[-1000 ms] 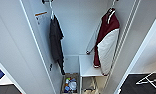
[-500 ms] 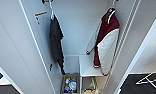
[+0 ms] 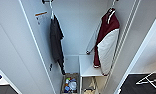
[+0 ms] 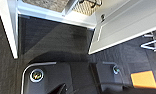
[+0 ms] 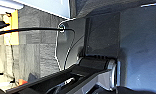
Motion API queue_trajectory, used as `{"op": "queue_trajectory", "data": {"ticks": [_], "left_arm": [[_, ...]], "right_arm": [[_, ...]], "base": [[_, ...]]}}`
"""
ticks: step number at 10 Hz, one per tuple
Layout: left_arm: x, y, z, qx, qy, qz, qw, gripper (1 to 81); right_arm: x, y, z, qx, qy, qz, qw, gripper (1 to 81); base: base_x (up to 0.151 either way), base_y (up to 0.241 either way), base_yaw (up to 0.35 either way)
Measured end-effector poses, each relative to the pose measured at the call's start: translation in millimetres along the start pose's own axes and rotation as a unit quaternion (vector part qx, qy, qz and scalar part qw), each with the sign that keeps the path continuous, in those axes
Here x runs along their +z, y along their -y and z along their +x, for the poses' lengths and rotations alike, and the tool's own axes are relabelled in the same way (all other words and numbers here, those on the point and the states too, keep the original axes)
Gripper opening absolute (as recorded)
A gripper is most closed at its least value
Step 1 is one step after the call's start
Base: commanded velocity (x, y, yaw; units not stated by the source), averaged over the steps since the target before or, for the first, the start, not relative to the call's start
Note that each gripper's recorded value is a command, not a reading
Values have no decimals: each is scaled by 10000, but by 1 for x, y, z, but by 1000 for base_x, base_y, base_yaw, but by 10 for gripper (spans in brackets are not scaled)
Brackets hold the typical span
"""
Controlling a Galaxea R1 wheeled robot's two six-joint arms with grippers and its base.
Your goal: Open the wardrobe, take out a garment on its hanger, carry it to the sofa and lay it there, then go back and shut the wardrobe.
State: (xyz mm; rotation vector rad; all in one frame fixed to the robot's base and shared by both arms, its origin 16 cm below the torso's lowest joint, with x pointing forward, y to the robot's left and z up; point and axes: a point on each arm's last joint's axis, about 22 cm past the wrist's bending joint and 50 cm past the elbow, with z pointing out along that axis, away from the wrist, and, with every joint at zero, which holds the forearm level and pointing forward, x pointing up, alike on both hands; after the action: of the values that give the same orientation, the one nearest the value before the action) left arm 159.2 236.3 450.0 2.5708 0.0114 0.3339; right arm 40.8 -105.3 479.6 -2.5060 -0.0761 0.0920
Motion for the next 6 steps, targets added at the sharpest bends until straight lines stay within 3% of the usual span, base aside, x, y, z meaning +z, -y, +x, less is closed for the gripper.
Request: {"op": "queue_trajectory", "data": {"ticks": [1,2,3,4,5,6], "left_arm": [[-4,1,-41,178,386,74,9991,811],[-5,-8,-62,181,536,-18,9984,811],[-7,-8,-76,219,644,-9,9977,811],[-10,-3,-86,278,747,69,9968,811],[-12,-4,-99,319,843,101,9959,811],[-7,-11,-107,330,909,100,9953,811]], "right_arm": [[4,-3,4,-357,171,-107,9992,811],[8,-11,6,-1056,502,-324,9926,811],[11,-19,10,-1689,723,-541,9815,811],[14,-28,15,-2293,918,-787,9658,811],[16,-36,24,-2919,1046,-1032,9451,811],[19,-41,36,-3540,1090,-1260,9203,811]], "base": [[0,0,0],[0,0,0],[0,0,0],[0,0,0],[0,0,0],[0,0,0]]}}
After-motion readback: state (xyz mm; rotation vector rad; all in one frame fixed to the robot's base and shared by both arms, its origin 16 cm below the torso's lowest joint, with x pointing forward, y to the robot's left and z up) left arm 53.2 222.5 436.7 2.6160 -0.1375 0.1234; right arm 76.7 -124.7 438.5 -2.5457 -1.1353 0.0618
